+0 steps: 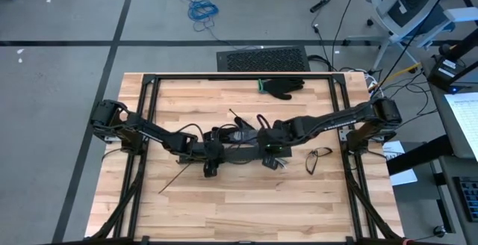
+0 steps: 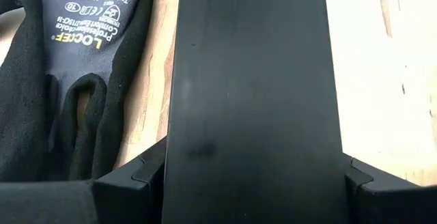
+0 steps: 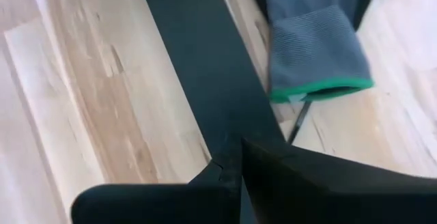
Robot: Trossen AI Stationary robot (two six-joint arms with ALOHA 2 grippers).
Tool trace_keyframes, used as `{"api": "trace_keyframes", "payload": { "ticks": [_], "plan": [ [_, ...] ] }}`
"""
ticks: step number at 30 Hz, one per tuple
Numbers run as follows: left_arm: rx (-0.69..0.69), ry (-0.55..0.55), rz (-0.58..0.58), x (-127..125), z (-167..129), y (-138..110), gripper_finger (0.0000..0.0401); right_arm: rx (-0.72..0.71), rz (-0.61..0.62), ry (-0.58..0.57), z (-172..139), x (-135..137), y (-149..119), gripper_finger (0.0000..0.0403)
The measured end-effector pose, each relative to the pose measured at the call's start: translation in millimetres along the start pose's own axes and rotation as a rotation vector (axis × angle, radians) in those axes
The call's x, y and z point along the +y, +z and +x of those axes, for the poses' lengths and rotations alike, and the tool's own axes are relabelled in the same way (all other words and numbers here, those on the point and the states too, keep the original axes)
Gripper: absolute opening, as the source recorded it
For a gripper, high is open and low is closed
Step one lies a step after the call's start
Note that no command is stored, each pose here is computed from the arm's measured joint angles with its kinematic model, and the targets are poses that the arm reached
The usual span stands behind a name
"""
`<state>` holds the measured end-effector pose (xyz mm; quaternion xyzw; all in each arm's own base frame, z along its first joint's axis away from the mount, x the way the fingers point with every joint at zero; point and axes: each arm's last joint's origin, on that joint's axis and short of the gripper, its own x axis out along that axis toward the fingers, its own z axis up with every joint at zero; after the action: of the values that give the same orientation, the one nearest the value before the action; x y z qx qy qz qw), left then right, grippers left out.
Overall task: Ziptie cables
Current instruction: Close the black cable duct
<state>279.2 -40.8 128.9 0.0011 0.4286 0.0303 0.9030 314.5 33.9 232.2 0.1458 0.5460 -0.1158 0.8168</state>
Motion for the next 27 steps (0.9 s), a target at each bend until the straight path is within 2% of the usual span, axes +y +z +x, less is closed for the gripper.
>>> {"api": "trace_keyframes", "payload": {
  "ticks": [6, 14, 19, 27],
  "plan": [
    [-0.001, -0.001, 0.000, 0.0, 0.0, 0.1, 0.0236, 0.018, -0.019, 0.000, 27.2, 6.2, 3.7, 0.0000],
    [0.022, -0.006, 0.002, 0.0, 0.1, -2.4, 0.0236, 0.046, -0.036, 0.064, 68.0, 15.8, 8.3, 0.0000],
    [0.026, -0.004, 0.002, 0.2, 0.1, -2.8, 0.0236, -0.033, -0.036, 0.146, 79.4, 26.6, 15.6, 0.0000],
    [0.023, -0.016, -0.003, -0.1, 0.1, -2.3, 0.0236, -0.121, 0.046, 0.193, 81.1, 28.0, 24.9, 0.0000]
  ]
}}
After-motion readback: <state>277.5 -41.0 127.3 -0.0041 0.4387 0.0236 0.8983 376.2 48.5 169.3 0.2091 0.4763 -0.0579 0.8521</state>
